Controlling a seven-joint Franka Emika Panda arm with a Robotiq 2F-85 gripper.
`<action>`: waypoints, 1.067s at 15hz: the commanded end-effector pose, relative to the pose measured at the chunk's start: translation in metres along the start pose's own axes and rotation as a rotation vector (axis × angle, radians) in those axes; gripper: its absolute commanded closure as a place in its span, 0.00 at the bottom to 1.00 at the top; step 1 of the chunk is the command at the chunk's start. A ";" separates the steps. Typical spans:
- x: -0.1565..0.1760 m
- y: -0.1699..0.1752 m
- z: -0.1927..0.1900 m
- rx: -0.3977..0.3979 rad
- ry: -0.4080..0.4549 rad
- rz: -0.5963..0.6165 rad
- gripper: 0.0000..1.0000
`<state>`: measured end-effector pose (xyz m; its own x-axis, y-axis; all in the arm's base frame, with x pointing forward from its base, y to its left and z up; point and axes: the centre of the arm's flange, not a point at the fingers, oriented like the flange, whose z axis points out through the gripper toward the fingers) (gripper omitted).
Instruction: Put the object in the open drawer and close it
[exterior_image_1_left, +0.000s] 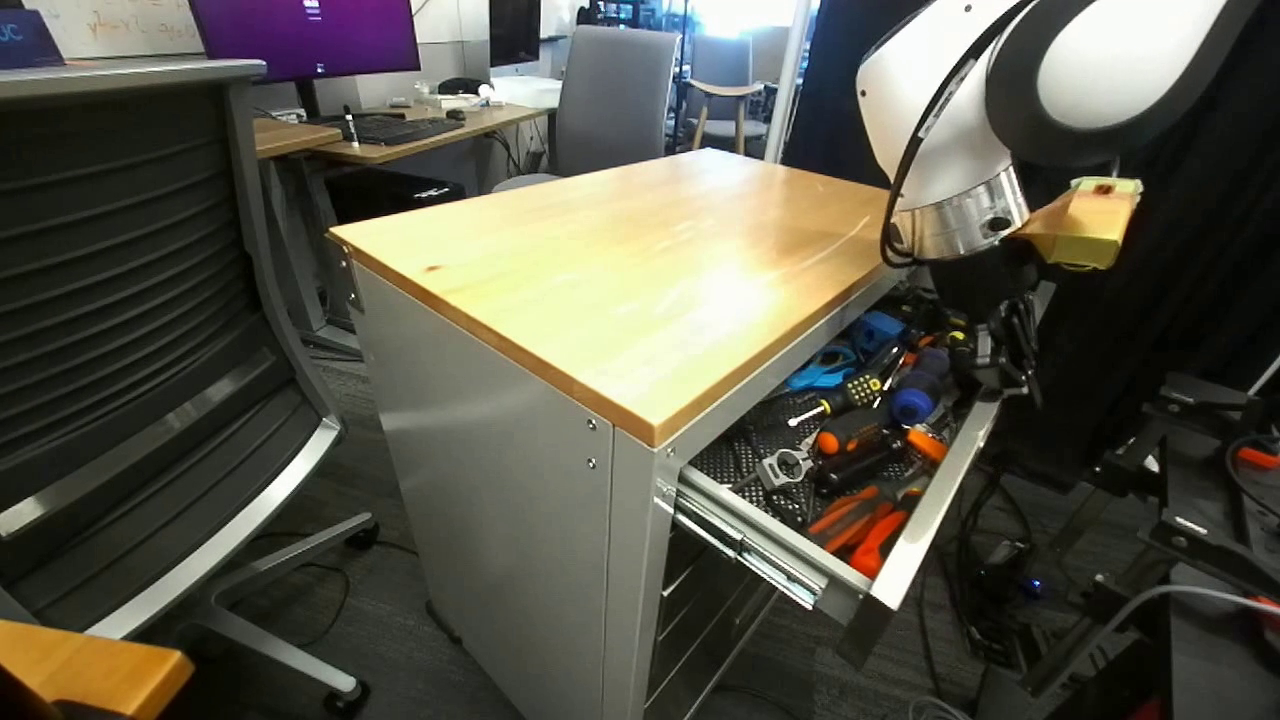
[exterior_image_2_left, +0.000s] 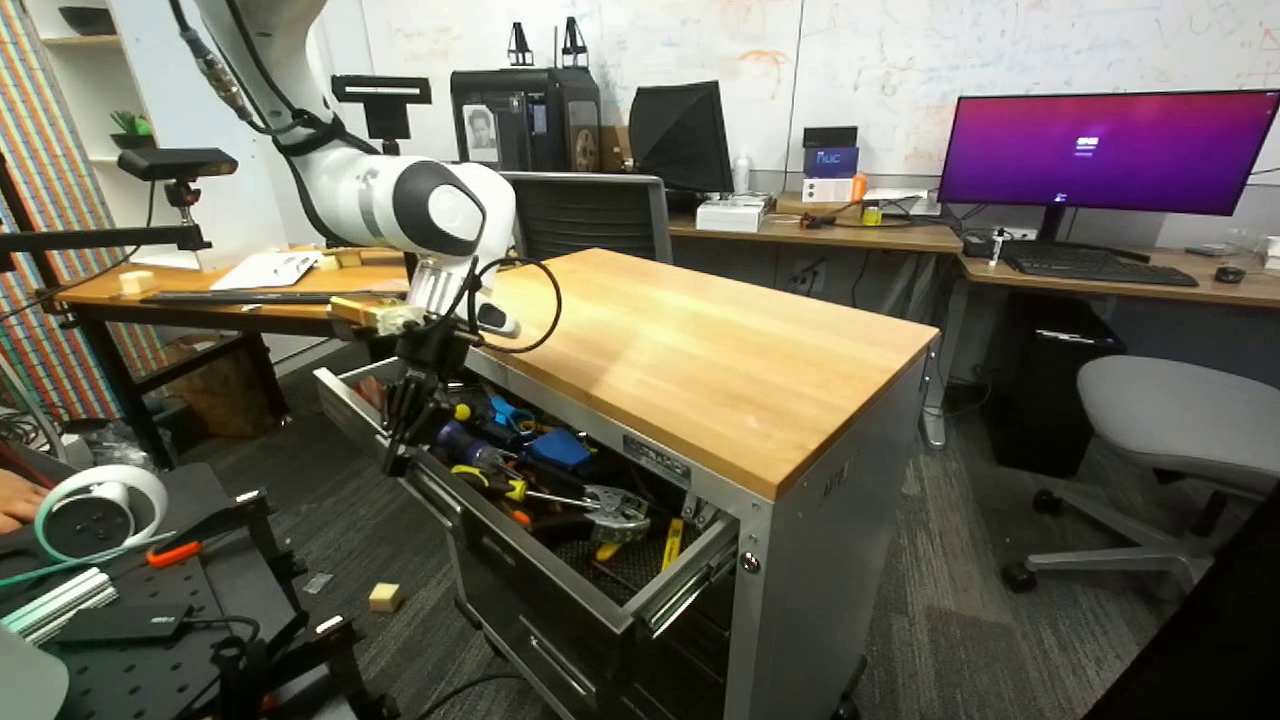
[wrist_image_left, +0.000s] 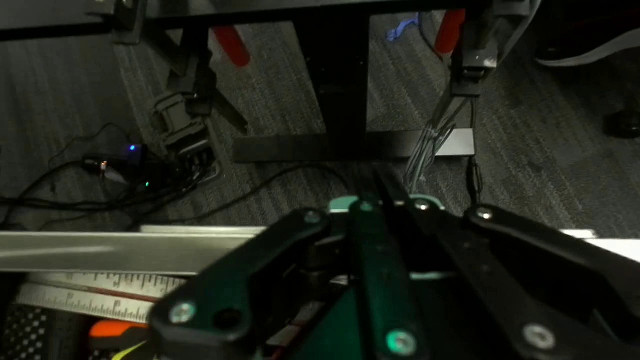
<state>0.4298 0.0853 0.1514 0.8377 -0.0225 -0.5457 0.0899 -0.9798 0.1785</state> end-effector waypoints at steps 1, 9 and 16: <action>0.025 -0.021 -0.024 -0.075 0.171 -0.031 0.93; 0.051 -0.051 -0.055 -0.311 0.437 -0.118 0.79; 0.060 -0.081 -0.066 -0.505 0.632 -0.190 0.89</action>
<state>0.4849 0.1587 0.1546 0.9327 0.3165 -0.1731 0.3598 -0.7825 0.5081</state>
